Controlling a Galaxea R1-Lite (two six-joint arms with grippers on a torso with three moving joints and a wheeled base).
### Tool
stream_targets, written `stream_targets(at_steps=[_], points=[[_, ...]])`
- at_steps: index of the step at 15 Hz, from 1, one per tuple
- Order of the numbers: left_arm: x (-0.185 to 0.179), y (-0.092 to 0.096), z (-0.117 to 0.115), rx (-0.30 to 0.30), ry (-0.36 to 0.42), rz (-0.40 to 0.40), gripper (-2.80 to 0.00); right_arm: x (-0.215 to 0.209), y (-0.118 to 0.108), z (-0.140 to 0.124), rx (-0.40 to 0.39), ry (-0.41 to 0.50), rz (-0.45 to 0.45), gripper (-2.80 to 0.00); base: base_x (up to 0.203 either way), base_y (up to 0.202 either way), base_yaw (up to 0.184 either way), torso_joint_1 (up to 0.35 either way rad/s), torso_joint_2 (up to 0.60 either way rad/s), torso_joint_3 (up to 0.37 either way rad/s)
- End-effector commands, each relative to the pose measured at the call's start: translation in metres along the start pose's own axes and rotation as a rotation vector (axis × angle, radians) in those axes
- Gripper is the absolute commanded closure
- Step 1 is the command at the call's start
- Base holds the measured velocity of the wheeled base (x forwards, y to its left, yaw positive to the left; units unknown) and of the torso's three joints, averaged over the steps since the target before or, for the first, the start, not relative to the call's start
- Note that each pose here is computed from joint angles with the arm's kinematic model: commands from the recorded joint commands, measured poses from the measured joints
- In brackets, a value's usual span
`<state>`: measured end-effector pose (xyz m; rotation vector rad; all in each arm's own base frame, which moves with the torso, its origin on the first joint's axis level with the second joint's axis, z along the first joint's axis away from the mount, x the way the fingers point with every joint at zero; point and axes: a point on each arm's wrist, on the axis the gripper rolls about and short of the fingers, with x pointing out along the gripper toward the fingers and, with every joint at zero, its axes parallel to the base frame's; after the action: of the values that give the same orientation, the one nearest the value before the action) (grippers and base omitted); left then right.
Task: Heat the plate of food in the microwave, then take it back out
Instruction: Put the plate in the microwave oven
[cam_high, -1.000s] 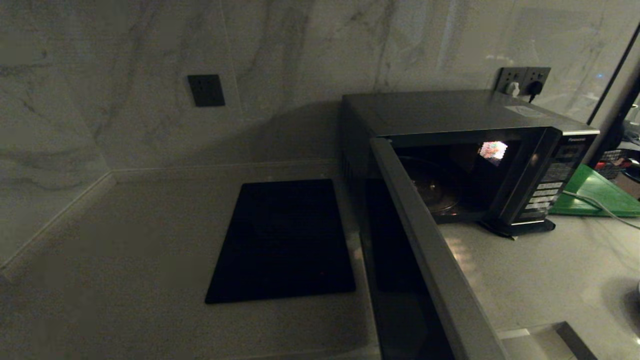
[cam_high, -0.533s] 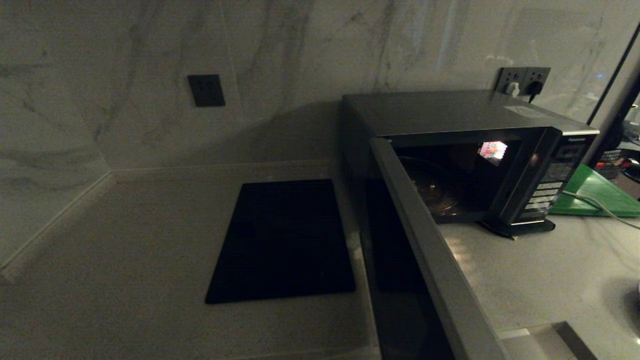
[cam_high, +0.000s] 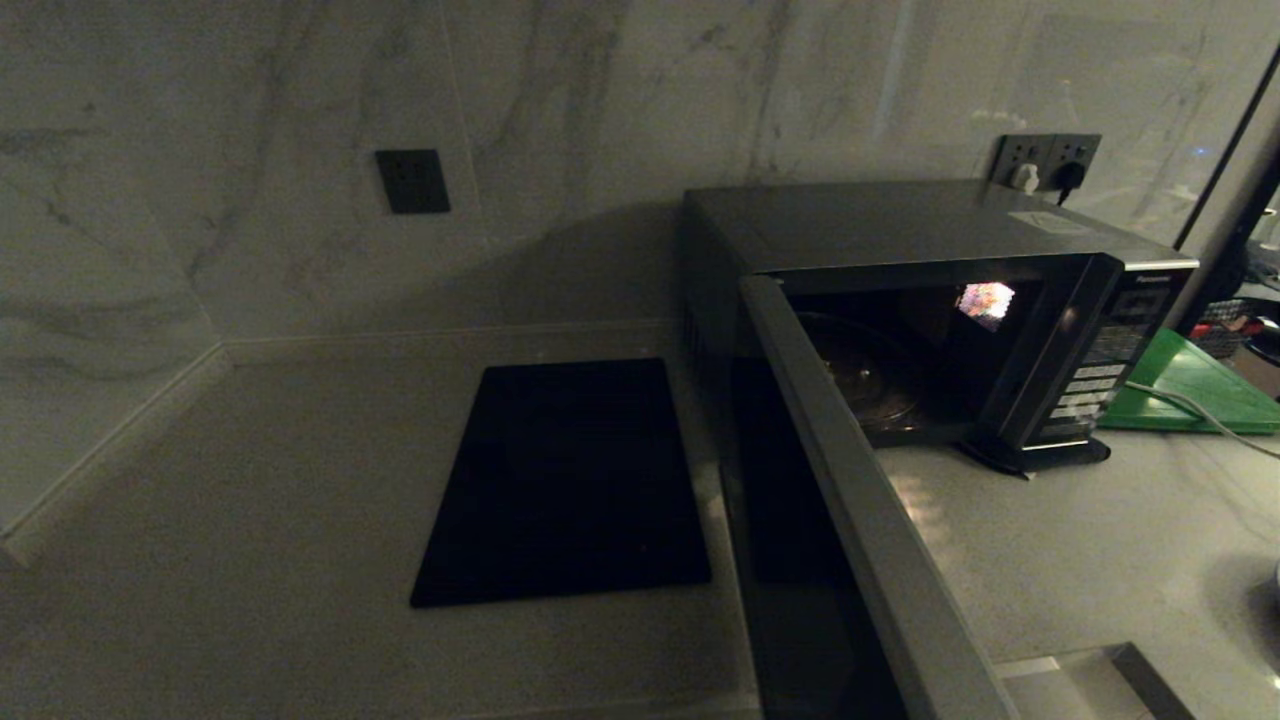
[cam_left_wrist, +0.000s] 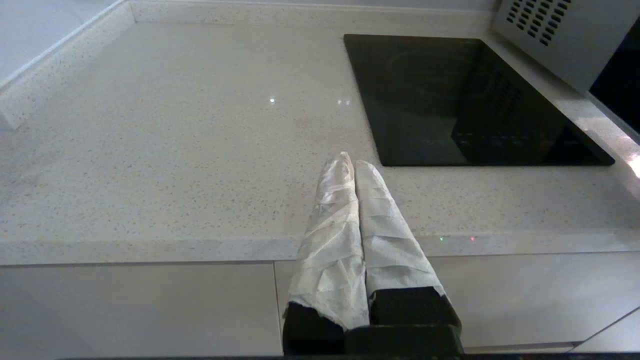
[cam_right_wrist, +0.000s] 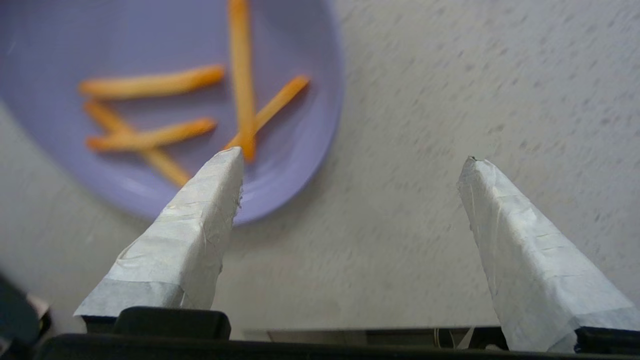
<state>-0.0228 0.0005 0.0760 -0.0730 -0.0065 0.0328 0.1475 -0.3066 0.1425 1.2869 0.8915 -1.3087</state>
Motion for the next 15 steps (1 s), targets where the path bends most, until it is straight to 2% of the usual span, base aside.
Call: stream_targets(at_steps=[1,7,15], points=[[0.0,0.0,0.0,-0.001,0.001,0.001,0.0,0.018,-0.004,0.009,0.023,0.032,-0.028,-2.8,0.0,0.0,0.0,0.0,0.0,0.0],[0.0,0.0,0.0,-0.001,0.001,0.001,0.0,0.042,0.0,0.026,0.027,0.035,-0.035,-2.8,0.0,0.0,0.0,0.0,0.0,0.0],[0.0,0.0,0.0,-0.001,0.001,0.001,0.0,0.05,0.008,0.038,0.029,0.022,-0.017,-2.8,0.0,0.0,0.0,0.0,0.0,0.0]])
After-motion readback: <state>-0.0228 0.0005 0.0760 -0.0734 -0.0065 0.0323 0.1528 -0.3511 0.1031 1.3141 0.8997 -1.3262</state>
